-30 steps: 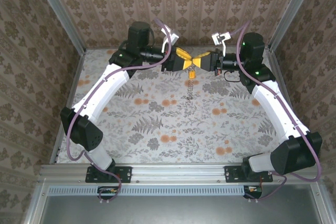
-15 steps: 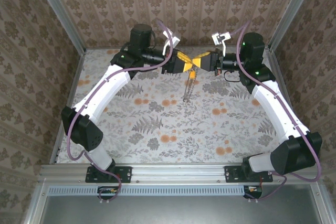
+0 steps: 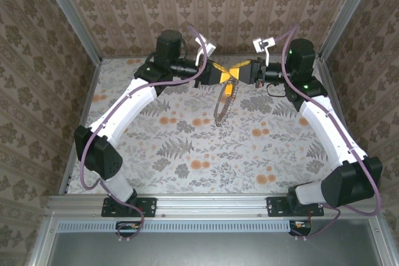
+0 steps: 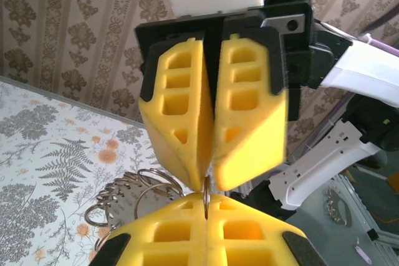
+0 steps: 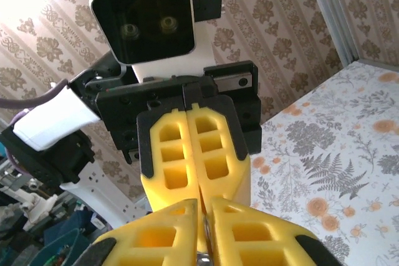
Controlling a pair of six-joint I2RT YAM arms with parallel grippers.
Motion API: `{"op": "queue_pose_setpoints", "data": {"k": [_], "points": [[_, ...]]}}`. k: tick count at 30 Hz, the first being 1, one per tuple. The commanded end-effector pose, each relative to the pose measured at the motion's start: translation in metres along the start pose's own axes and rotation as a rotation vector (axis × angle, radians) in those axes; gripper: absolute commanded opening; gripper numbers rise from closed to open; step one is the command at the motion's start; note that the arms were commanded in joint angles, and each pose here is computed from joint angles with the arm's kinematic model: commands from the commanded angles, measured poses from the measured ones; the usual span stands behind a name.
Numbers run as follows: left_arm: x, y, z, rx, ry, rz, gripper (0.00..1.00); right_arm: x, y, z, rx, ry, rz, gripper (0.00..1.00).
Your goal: Put the keys on the keyring
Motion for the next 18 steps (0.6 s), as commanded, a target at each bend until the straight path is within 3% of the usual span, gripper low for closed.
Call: {"op": "queue_pose_setpoints", "data": {"k": [1,8,11,14,18], "points": [[-0.013,0.000,-0.003,-0.024,-0.007,-0.061,0.00,-0.005,0.012,0.014,0.041,0.035,-0.075,0.29],[-0.026,0.008,-0.008,-0.092,0.017,-0.124,0.00,0.006,0.042,0.021,0.132,0.040,-0.250,0.33],[-0.032,0.011,-0.012,-0.109,0.028,-0.159,0.00,0.020,0.047,0.018,0.145,0.041,-0.311,0.39],[-0.038,0.012,-0.016,-0.124,0.040,-0.189,0.00,0.030,0.048,0.013,0.131,0.033,-0.333,0.47],[-0.046,0.012,-0.022,-0.137,0.054,-0.230,0.00,0.037,0.041,0.011,0.092,0.039,-0.334,0.48]]}}
Point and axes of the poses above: each hand's point on the last joint's axis, 136 mm out from that joint toward the fingers, its own y axis back along the fingers, its own z axis along the line the jaws close on, x = y × z, the point moved 7 cm from there along y, back along the fingers, and after that the axes turned 14 degrees about -y, right-handed, at the moved point
